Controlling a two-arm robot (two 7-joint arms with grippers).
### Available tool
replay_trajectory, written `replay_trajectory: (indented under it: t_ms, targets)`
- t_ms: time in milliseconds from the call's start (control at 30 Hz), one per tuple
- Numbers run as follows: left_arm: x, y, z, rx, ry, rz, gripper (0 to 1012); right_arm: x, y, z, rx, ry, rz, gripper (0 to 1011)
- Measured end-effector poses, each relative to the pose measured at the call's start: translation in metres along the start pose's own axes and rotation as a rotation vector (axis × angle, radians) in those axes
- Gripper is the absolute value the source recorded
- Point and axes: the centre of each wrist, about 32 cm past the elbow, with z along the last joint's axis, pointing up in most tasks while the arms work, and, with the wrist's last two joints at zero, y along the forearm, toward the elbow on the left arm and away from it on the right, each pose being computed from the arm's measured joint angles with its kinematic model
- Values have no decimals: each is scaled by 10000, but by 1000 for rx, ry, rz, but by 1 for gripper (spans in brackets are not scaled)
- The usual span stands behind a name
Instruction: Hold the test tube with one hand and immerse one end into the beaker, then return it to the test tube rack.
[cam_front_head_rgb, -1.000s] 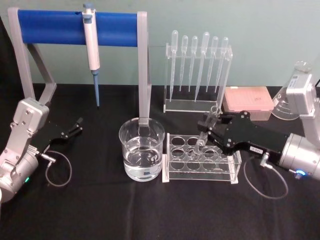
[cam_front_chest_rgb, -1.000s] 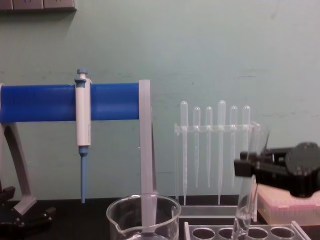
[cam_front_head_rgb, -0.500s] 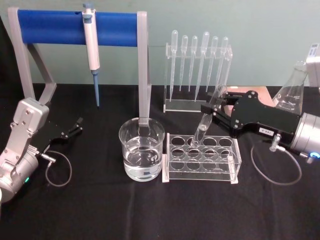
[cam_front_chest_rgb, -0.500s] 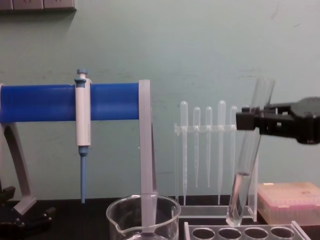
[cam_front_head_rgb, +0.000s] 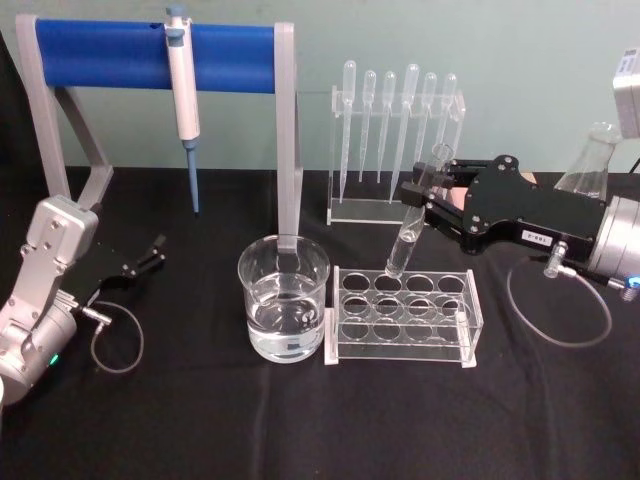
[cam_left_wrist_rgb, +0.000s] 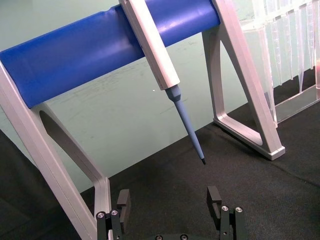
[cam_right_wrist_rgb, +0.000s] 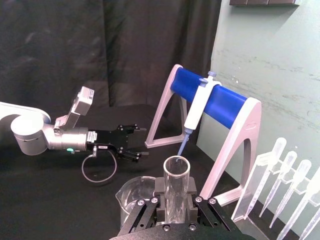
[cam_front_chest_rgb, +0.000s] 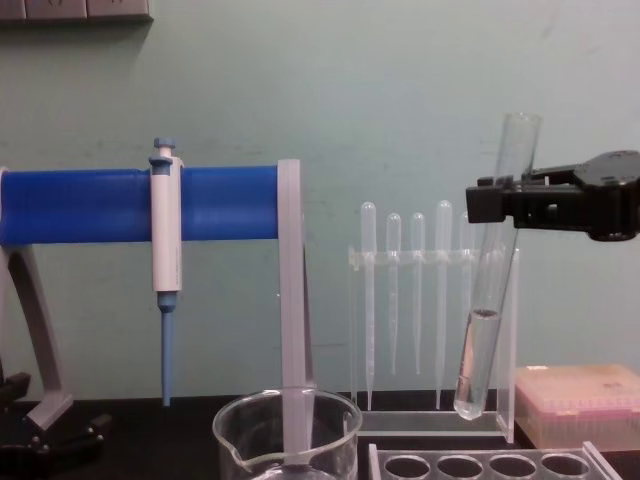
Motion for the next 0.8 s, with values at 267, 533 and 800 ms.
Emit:
replay_trajectory:
  t_ms: [267, 533, 800]
  targets:
    - [0, 0, 0, 0, 0, 0, 1000, 20, 18, 43, -3, -10, 4, 235]
    - [0, 0, 0, 0, 0, 0, 1000, 18, 15, 36, -3, -8, 4, 235]
    - [0, 0, 0, 0, 0, 0, 1000, 16, 14, 33, -3, -7, 4, 235]
